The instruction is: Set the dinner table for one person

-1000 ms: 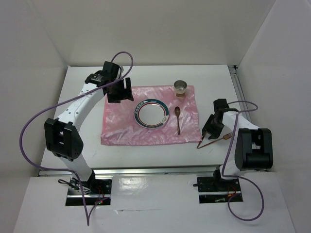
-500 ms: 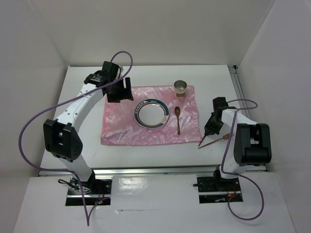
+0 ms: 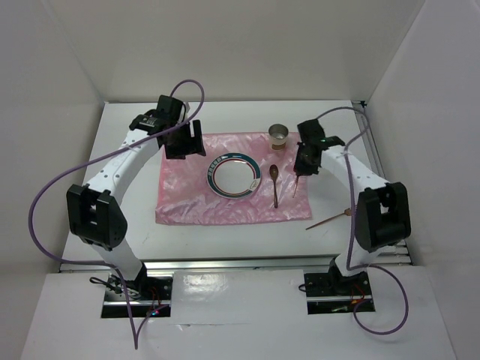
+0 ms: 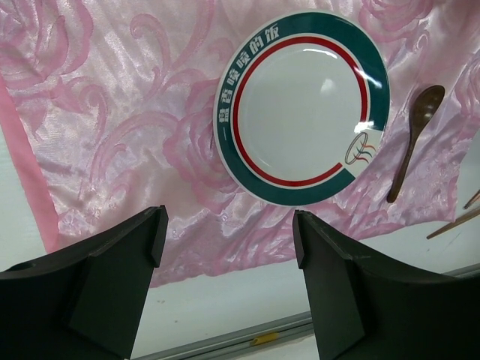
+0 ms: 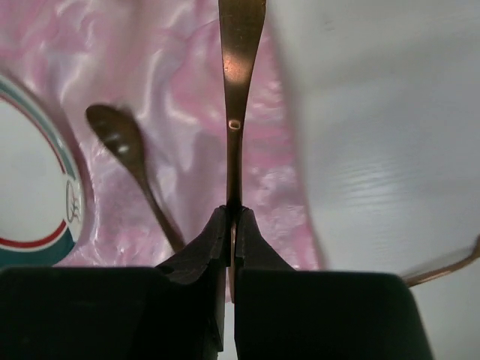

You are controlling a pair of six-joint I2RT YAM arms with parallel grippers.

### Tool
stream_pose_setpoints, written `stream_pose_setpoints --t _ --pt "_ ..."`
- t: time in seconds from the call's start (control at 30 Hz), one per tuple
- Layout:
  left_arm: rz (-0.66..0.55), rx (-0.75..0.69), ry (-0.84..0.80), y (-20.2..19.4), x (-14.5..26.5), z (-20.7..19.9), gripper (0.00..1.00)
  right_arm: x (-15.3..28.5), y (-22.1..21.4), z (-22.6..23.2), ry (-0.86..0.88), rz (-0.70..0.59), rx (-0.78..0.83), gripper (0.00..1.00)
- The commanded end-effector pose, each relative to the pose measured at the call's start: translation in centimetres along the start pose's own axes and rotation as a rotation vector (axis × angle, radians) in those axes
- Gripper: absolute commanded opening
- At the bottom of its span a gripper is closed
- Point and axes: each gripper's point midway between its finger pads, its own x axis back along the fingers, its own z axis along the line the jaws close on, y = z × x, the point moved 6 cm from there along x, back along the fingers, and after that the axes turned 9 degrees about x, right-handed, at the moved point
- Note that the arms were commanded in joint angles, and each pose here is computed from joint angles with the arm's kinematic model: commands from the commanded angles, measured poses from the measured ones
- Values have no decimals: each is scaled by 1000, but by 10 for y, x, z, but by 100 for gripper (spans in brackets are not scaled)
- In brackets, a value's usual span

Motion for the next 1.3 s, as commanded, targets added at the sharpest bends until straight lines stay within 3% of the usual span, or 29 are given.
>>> stream_pose_setpoints --t 0.0,0.17,0.27,0.4,0.43,0.5,0.67,0.87,1.07,1.27 --pt "-49 -5 -35 3 19 -3 85 -3 -15 25 -61 60 144 0" --pt "-55 -5 -26 3 22 -1 85 -32 -28 45 -23 144 195 0" --pt "-54 -5 -25 1 24 0 85 -45 -31 52 -17 162 193 11" --pt "-54 -14 -25 0 27 0 87 -46 -25 54 -23 148 181 48" --pt "-54 -14 -25 0 27 0 87 -43 -23 54 -30 133 168 61" --pt "-61 -15 -30 0 31 0 89 -31 -12 50 -29 88 119 67" --pt "-77 -17 -40 3 36 -3 89 5 -10 -3 -15 47 -133 67" --pt "-85 -29 -44 2 37 -2 89 22 -70 -52 -65 151 -391 68" --pt "-91 -35 -12 3 30 3 90 20 -119 -59 -68 233 -482 69" --pt "-87 -34 2 2 30 5 90 0 -134 -57 -83 302 -535 63"
